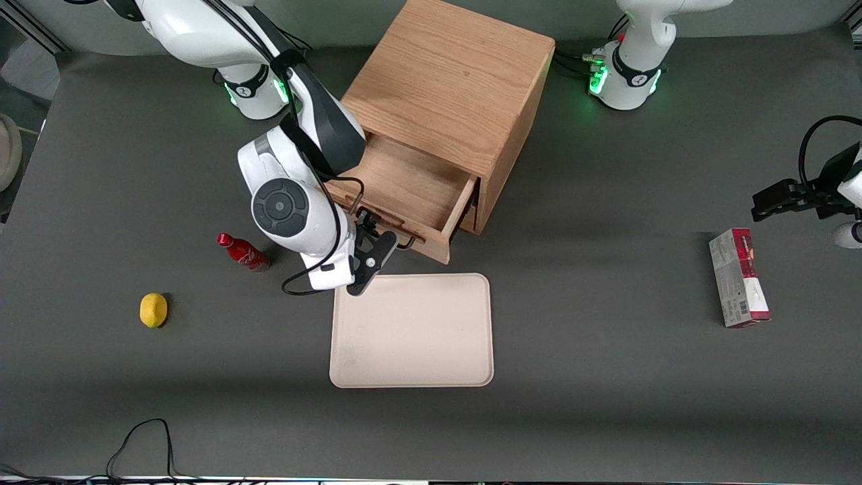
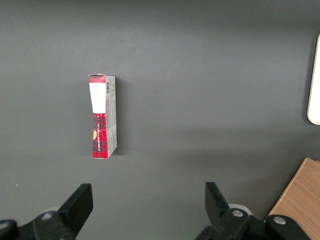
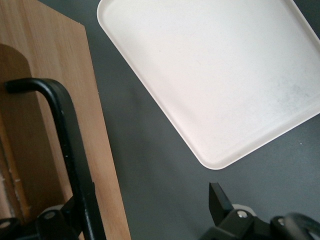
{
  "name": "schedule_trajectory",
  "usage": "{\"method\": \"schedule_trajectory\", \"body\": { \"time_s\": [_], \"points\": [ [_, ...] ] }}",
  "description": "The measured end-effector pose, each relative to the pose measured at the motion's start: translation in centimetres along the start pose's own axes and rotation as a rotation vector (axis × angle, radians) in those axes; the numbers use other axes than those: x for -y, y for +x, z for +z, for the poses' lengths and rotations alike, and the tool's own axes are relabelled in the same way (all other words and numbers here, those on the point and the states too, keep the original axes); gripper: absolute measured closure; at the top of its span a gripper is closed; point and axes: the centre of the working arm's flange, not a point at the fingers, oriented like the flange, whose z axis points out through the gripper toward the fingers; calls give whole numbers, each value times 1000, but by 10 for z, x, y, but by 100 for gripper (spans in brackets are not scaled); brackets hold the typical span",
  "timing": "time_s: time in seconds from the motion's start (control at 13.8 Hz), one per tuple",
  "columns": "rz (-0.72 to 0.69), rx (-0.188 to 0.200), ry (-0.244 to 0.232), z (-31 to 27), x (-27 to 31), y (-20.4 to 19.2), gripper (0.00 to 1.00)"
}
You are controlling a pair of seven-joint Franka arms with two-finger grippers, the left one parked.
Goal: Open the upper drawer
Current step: 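Pull the upper drawer outward by its handle with the right gripper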
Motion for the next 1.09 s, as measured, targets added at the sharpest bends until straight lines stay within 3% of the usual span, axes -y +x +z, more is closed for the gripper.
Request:
{"method": "schedule_trajectory", "body": {
  "time_s": [1.09],
  "points": [
    [71, -34, 38, -3, -40, -11, 0]
  ]
}}
